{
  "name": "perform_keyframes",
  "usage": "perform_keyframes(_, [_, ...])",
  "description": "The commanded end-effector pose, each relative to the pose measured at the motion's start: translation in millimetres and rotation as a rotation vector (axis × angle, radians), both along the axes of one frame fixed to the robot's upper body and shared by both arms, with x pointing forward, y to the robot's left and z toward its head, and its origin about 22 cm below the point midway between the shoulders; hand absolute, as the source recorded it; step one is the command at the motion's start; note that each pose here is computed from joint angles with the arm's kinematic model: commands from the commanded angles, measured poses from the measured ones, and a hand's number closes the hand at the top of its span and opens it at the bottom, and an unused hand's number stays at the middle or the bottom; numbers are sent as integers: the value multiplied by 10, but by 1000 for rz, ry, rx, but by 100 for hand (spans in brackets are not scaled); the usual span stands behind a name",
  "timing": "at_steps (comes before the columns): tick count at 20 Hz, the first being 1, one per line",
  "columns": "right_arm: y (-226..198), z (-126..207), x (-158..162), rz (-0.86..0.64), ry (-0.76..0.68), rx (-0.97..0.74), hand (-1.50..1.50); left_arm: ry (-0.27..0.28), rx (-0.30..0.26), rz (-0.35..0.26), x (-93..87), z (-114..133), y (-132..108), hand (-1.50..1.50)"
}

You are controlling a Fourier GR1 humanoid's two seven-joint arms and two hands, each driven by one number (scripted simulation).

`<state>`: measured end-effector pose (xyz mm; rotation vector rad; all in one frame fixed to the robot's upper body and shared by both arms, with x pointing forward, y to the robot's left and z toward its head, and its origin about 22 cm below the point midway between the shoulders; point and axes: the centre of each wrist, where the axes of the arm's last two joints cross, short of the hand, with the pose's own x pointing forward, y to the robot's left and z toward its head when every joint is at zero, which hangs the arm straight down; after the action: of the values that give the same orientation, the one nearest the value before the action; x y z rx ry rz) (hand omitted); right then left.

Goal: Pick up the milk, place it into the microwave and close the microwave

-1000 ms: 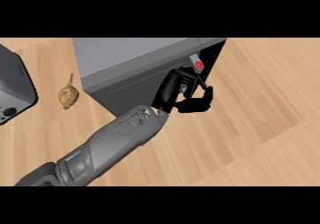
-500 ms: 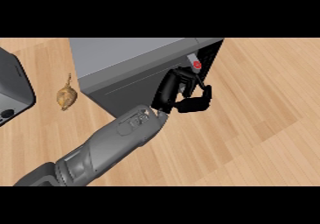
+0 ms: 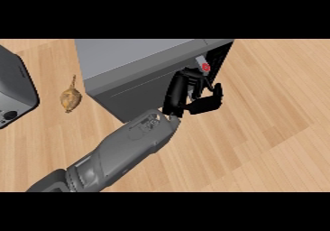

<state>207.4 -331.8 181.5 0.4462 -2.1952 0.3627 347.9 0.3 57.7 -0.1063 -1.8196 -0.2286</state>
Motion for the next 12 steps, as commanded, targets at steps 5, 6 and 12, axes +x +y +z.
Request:
perform_keyframes(5, [-145, 111, -25, -71, -25, 26, -150, 91, -15, 137, 239, 24, 71, 150])
perform_keyframes(6, [-141, 160, -50, -64, -38, 12, -150, 95, 10, 145, 225, -86, 130, 150])
perform_keyframes(12, [-222, 213, -98, -107, -35, 6, -150, 115, 61, 136, 332, -147, 354, 150])
